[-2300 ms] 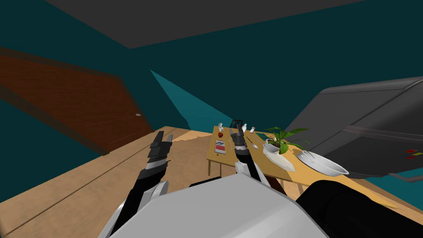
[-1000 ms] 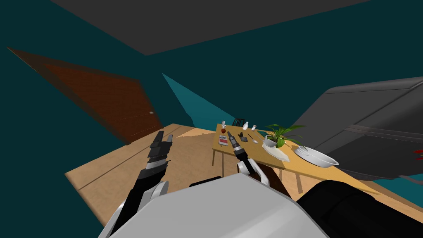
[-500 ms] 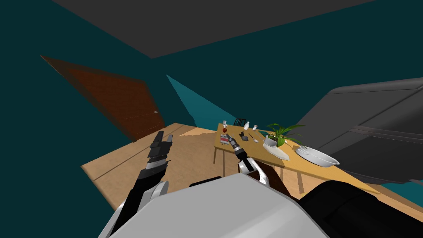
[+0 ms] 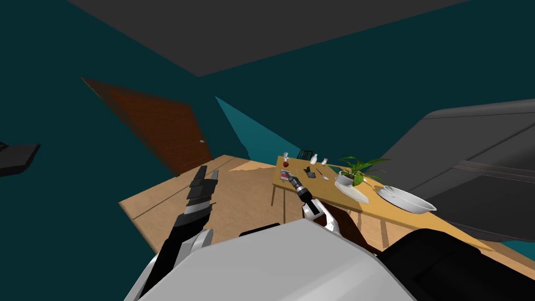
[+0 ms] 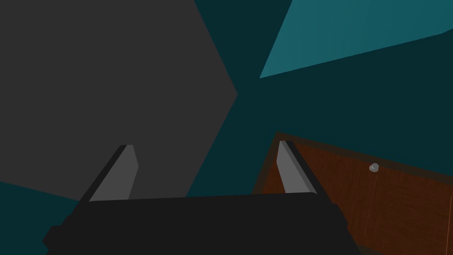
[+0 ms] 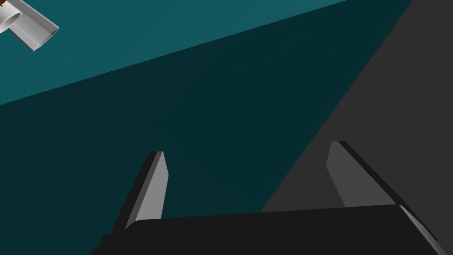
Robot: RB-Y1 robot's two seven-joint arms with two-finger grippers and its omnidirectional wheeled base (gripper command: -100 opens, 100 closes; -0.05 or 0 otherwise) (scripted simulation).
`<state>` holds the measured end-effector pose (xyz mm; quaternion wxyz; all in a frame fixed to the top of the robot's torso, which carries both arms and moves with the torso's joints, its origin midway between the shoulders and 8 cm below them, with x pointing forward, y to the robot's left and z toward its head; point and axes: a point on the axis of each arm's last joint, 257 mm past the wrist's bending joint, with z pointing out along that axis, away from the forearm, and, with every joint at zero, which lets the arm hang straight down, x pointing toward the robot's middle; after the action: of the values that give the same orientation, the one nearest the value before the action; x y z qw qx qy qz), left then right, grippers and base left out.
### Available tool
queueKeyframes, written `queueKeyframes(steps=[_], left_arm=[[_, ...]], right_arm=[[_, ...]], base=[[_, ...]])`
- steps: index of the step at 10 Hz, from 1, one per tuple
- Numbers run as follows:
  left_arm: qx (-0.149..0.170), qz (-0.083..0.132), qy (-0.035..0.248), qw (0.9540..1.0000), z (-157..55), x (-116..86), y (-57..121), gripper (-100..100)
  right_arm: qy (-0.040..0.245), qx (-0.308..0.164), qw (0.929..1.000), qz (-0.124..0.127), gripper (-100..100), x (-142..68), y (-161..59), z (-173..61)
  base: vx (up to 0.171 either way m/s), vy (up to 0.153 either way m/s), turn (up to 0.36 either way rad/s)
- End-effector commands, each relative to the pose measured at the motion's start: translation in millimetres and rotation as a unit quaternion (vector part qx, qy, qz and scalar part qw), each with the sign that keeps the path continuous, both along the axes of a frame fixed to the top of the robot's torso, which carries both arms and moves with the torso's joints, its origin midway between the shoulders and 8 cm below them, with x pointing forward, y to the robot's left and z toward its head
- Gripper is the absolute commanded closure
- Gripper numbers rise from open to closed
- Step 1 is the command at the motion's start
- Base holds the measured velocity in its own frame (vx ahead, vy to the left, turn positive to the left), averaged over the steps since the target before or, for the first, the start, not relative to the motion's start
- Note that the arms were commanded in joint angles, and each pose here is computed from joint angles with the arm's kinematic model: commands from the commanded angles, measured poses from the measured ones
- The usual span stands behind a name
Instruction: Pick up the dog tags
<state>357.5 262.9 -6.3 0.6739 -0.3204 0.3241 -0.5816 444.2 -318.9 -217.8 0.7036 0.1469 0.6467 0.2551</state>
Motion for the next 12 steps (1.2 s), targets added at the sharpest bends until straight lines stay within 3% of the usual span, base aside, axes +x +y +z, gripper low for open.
queueKeyframes(steps=[1, 6, 8, 9, 10, 11, 12], left_arm=[[0.0, 0.0, 0.0, 1.0, 0.0, 0.0, 0.0, 0], [0.0, 0.0, 0.0, 1.0, 0.0, 0.0, 0.0, 0], [0.0, 0.0, 0.0, 1.0, 0.0, 0.0, 0.0, 0], [0.0, 0.0, 0.0, 1.0, 0.0, 0.0, 0.0, 0], [0.0, 0.0, 0.0, 1.0, 0.0, 0.0, 0.1, 0], [0.0, 0.0, 0.0, 1.0, 0.0, 0.0, 0.0, 0], [0.0, 0.0, 0.0, 1.0, -0.1, 0.0, 0.1, 0]], right_arm=[[0.02, -0.053, 0.9984, -0.004, -100, 4.7, -8.7, -18.7], [0.067, -0.12, 0.9905, -0.009, -100, 8.6, -25.6, -62.6], [0.095, -0.188, 0.9776, -0.004, -100, 14.9, -35.3, -88.3], [0.103, -0.188, 0.9768, -0.006, -100, 12.7, -38.6, -95.6], [0.113, -0.222, 0.9686, -0.001, -100, 16.7, -41.8, -104.0], [0.121, -0.221, 0.9676, -0.003, -100, 14.2, -45.5, -111.4], [0.13, -0.255, 0.958, 0.003, -100, 17.9, -48.9, -119.6]], base=[[-0.064, 0.048, 0.161], [-0.031, 0.025, 0.06], [-0.016, 0.014, 0.141], [-0.011, 0.008, 0.056], [-0.008, 0.004, 0.112], [-0.004, -0.002, 0.063], [0.001, -0.005, 0.125]])
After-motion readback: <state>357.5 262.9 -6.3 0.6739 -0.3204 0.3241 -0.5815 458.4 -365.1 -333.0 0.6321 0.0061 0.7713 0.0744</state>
